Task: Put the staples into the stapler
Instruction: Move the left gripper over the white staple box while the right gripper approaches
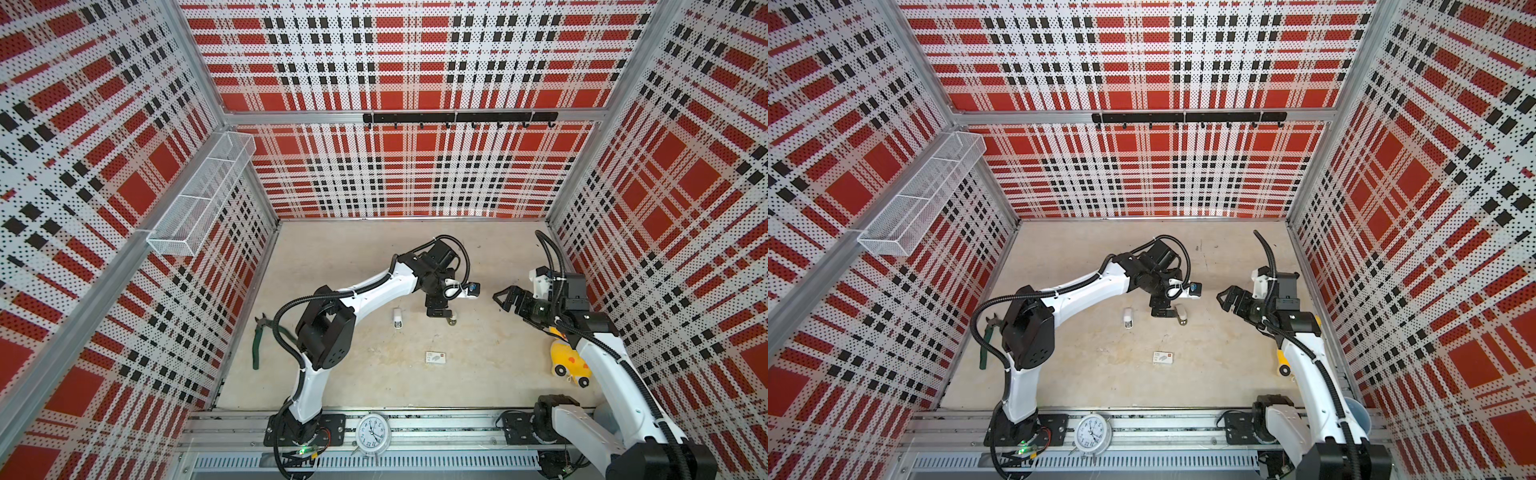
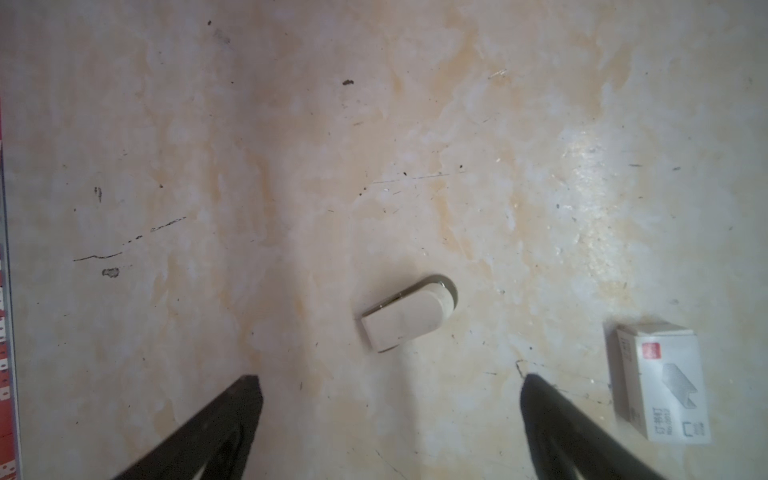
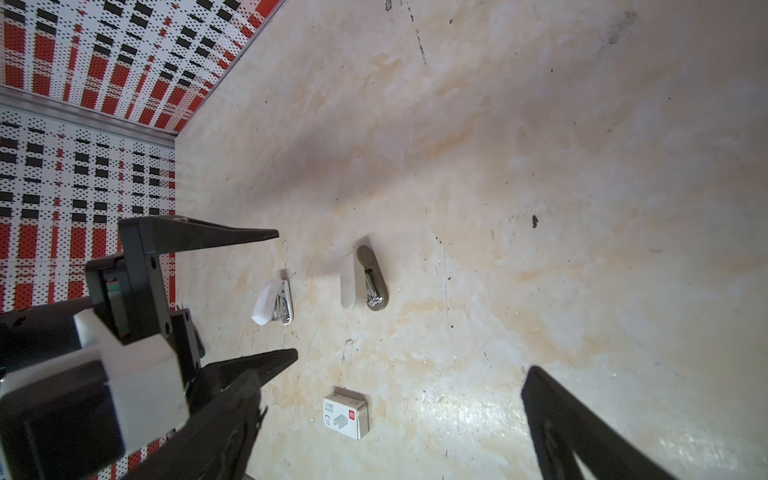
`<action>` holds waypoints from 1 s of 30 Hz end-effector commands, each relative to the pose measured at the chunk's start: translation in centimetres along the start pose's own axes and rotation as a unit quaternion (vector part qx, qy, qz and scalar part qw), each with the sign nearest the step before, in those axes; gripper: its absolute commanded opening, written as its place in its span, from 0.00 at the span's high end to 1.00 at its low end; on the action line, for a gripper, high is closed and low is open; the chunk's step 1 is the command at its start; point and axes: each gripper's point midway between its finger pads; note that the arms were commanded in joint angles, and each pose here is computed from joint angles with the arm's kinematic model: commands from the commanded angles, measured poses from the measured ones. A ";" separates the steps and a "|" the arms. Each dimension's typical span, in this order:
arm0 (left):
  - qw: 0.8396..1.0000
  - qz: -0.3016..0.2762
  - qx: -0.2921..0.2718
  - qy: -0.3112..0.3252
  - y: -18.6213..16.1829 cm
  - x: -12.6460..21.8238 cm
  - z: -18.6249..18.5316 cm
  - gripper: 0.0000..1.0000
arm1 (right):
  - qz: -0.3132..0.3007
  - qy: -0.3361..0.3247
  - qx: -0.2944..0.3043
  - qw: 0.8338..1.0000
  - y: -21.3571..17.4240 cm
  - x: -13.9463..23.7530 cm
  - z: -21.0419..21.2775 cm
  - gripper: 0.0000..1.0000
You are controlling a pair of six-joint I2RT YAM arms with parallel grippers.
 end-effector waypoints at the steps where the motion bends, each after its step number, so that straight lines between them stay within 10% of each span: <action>1: 0.997 0.022 -0.063 -0.033 0.2 -0.7 -1.6 0.01 | -0.001 -0.010 -0.015 1.000 -0.4 0.6 -0.6 0.00; 14: 0.994 0.054 -0.063 -0.068 -0.7 -1.9 -1.9 0.10 | -0.050 -0.030 -0.032 0.998 0.4 4.6 -1.1 0.01; 30: 0.991 0.018 0.113 -0.064 -2.5 2.0 -11.4 0.01 | 0.120 0.112 -0.017 0.986 -6.9 0.9 1.4 0.02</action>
Point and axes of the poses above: each gripper's point midway between its finger pads, its own x axis back along the fingers, its own z axis along the line the jaws close on, y = z × x, and after that the axes turned 7 degrees about -x, right-handed
